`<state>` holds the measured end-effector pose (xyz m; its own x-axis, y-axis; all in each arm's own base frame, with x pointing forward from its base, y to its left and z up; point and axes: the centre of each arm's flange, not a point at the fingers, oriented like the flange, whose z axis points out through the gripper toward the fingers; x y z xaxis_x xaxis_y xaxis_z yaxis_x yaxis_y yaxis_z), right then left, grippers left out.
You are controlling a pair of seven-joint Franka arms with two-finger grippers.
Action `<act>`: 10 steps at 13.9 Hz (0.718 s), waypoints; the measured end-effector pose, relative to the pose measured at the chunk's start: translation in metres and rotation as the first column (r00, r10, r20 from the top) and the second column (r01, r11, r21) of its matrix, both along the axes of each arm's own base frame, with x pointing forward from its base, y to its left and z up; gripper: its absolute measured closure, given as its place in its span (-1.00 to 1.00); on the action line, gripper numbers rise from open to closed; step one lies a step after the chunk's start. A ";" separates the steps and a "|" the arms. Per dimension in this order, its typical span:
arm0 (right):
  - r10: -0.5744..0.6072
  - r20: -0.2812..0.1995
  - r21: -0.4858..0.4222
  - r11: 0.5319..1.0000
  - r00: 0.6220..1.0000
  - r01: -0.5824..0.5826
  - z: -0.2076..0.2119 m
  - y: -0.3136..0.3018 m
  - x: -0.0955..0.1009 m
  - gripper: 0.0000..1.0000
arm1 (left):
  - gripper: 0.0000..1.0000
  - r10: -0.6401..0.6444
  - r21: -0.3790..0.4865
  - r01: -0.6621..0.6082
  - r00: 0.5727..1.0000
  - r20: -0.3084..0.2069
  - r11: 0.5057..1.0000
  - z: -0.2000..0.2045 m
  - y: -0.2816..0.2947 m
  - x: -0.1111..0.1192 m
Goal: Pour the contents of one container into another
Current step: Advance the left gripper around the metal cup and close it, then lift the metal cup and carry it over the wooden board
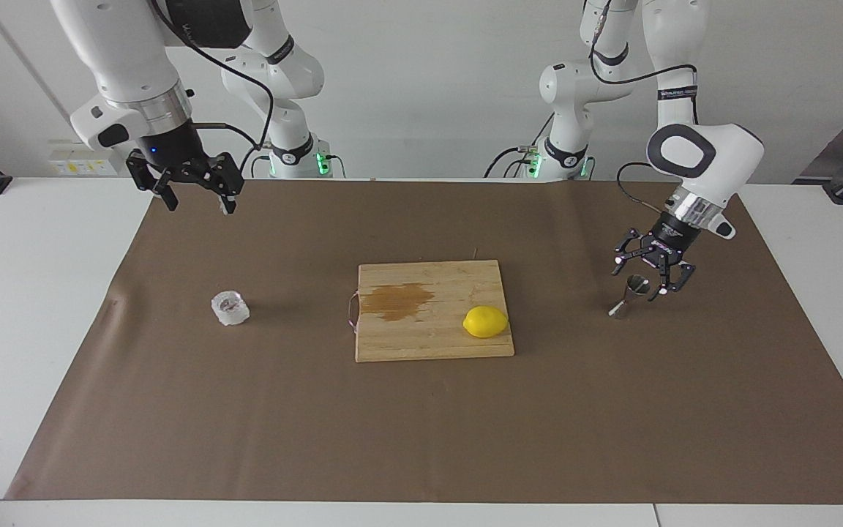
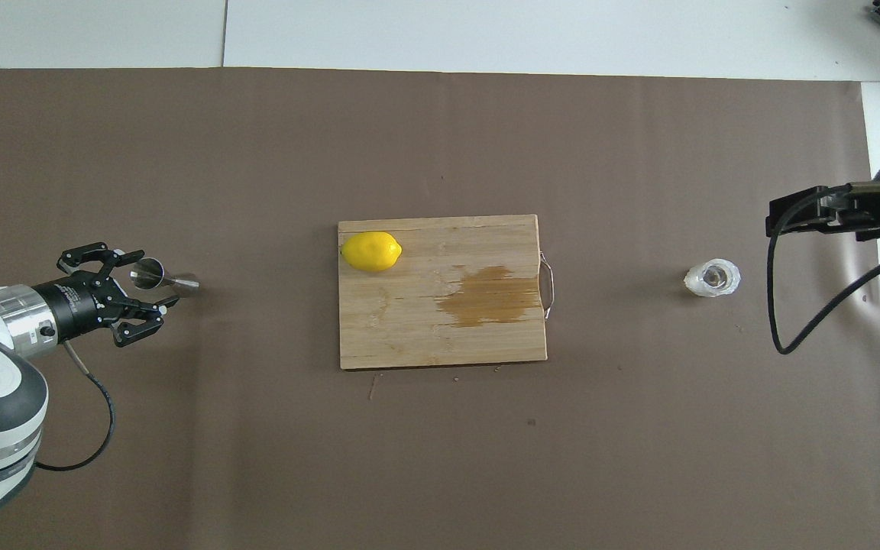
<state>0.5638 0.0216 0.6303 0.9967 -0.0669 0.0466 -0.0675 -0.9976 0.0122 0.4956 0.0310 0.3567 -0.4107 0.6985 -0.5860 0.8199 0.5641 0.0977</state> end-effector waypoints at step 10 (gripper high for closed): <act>0.000 0.000 0.000 1.000 1.000 0.000 0.000 0.000 0.000 -1.00 | 0.10 0.004 0.000 -0.004 1.000 -0.001 1.000 0.000 -0.001 0.000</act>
<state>0.5638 0.0216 0.6303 0.9967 -0.0669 0.0466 -0.0675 -0.9976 0.0122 0.4957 0.0304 0.3565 -0.4140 0.6969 -0.5856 0.8175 0.5676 0.0975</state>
